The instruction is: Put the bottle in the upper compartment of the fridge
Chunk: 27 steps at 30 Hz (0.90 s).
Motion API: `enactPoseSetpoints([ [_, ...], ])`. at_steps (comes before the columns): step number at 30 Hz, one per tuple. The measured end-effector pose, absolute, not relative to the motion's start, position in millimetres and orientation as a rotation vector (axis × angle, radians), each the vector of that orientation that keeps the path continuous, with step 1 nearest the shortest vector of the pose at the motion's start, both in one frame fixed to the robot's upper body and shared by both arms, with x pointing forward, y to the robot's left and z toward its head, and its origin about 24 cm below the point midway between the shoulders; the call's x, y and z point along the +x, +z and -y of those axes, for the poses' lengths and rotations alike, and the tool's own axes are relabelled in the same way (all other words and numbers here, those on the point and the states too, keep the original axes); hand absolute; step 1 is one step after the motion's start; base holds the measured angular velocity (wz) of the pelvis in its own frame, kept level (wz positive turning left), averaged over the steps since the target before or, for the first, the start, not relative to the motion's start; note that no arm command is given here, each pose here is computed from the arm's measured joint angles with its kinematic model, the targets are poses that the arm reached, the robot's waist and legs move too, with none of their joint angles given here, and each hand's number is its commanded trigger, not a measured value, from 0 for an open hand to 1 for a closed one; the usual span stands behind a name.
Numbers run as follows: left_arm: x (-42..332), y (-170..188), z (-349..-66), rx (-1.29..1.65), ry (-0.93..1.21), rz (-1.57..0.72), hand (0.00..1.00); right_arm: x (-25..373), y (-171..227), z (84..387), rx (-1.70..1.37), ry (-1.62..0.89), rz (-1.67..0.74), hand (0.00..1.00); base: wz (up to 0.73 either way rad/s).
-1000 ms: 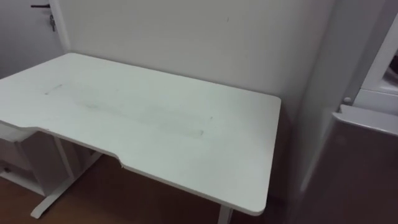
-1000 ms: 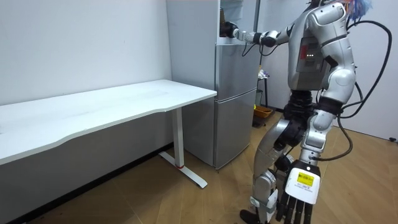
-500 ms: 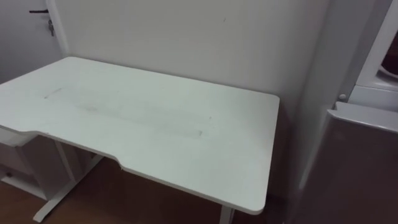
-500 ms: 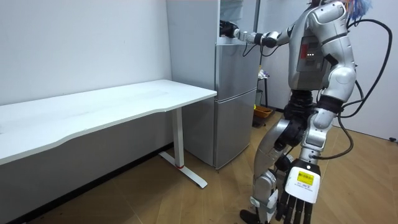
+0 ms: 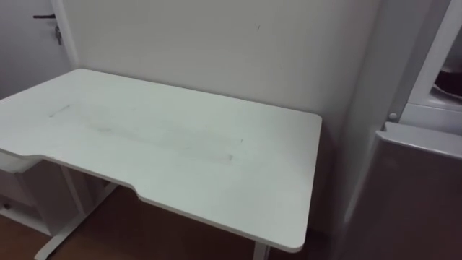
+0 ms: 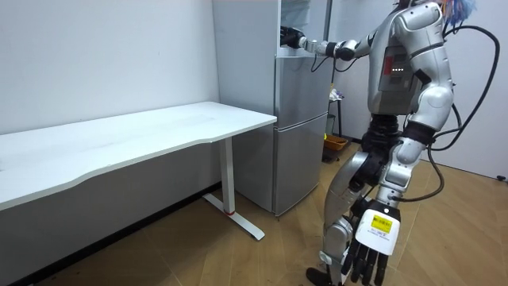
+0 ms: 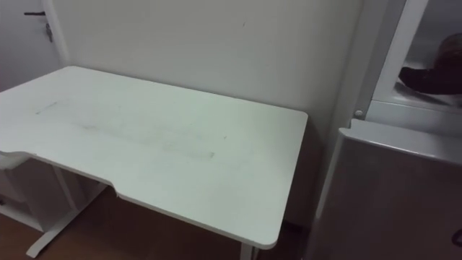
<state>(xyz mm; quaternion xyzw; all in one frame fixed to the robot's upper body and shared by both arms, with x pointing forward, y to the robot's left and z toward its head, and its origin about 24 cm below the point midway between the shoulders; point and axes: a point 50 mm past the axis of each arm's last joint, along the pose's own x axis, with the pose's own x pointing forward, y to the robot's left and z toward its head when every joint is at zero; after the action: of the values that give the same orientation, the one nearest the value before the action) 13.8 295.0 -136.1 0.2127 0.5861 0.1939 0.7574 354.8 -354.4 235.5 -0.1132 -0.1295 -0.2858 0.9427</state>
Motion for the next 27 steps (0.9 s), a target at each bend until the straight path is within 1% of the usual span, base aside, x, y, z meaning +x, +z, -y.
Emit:
enactPoseSetpoints([
  [13, 16, -135, -296, 0.471, 0.420, -1.256, 0.00, 352, 226, 355, -0.296, -0.601, 0.243, 0.00, 0.01],
  [22, 13, -135, -298, 0.465, 0.431, -1.268, 0.00, 356, 229, 343, -0.295, -0.576, 0.237, 0.00, -0.02],
  [27, 1, -135, -298, 0.480, 0.420, -1.300, 0.00, 359, 231, 336, -0.276, -0.570, 0.225, 0.00, -0.18],
])
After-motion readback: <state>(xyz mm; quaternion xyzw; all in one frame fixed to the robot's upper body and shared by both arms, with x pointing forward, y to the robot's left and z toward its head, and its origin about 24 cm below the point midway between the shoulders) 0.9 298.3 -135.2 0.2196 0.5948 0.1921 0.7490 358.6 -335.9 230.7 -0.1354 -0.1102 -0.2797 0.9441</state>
